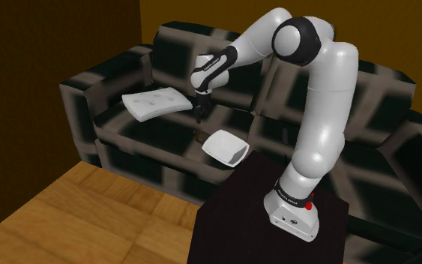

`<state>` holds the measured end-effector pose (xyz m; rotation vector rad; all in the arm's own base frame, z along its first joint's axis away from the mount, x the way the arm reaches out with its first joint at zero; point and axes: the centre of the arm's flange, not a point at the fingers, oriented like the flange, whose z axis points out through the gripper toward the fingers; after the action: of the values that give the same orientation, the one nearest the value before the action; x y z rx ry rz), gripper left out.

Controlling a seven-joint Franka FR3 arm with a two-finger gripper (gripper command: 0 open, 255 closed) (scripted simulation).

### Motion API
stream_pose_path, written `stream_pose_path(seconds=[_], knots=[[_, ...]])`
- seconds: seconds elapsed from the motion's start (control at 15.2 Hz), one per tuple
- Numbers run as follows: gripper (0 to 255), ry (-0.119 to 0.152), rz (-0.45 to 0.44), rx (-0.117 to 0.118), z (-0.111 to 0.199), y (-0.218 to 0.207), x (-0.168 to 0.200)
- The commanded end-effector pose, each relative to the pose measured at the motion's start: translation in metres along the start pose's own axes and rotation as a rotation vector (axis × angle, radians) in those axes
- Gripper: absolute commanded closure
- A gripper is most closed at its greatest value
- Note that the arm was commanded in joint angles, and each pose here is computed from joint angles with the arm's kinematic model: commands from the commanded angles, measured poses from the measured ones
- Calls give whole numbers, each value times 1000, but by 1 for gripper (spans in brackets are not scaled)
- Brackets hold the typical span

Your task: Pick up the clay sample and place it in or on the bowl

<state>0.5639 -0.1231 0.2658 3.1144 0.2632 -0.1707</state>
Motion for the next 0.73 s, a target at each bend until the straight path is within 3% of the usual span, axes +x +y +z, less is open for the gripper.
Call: stream_pose_path(seconds=[0.0,0.66], knots=[[0,-3,0,-1,19,12,17],[0,-19,0,-4,109,68,95]])
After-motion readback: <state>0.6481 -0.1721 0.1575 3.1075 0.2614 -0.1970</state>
